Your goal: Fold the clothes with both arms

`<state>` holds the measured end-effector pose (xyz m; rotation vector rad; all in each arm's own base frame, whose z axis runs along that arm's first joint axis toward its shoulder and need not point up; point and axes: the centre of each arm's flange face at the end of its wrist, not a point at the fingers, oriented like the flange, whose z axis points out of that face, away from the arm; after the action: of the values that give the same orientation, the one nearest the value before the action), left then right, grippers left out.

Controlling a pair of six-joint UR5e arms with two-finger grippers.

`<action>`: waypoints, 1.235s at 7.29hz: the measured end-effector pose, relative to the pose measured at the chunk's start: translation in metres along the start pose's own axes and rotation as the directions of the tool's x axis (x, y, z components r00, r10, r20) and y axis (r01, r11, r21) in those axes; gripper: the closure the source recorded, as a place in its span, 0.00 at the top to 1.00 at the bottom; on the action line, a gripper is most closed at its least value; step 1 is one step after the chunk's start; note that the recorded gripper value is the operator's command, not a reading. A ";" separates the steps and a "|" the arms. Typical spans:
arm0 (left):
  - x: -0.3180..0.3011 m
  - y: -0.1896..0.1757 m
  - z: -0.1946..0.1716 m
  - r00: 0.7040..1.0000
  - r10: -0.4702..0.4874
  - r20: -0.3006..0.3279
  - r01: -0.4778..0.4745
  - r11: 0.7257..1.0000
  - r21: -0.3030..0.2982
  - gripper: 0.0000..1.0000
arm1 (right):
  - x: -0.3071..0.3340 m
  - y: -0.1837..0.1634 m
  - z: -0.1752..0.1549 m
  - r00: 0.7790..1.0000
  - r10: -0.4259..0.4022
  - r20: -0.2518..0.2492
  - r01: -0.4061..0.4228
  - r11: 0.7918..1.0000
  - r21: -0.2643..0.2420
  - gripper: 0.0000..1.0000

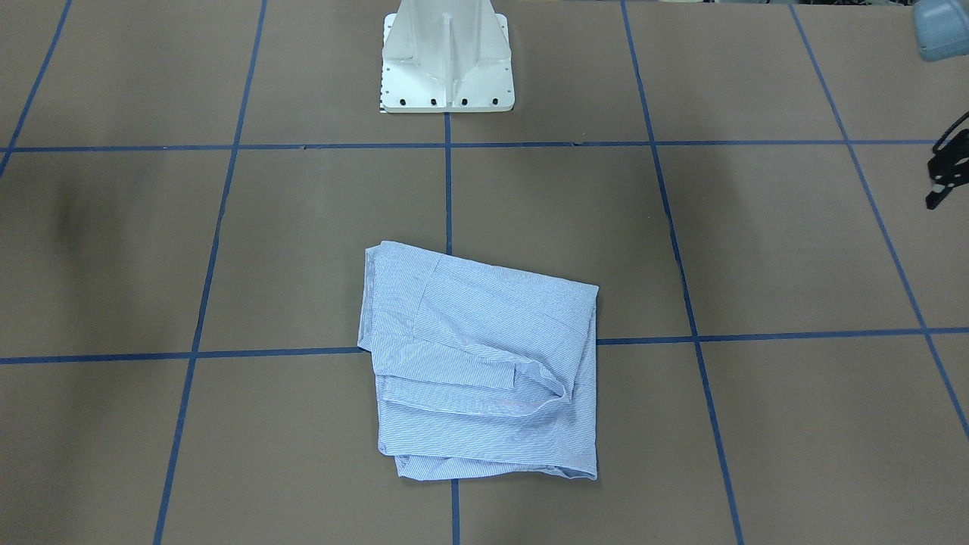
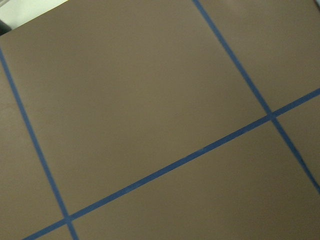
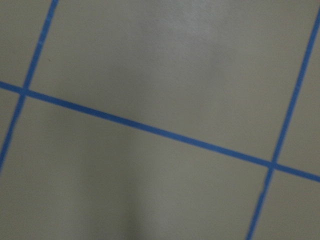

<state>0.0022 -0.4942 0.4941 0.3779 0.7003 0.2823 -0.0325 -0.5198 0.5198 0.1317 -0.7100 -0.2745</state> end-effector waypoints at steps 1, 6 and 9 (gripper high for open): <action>-0.025 0.023 -0.004 0.998 -0.053 0.015 0.053 0.999 -0.007 1.00 | 0.045 0.047 0.001 1.000 -0.002 0.012 0.002 1.000 -0.010 1.00; -0.084 0.112 0.000 0.963 -0.261 -0.072 0.257 0.965 -0.059 1.00 | 0.101 0.148 -0.015 0.989 0.148 0.016 -0.148 0.988 0.031 1.00; -0.086 0.149 0.006 0.948 -0.313 -0.065 0.306 0.947 -0.098 1.00 | 0.102 0.152 -0.013 0.986 0.169 0.017 -0.169 0.985 0.028 1.00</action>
<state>-0.0752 -0.3945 0.6105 0.1694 0.8119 0.0293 0.0808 -0.4038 0.6061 0.0969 -0.7355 -0.1030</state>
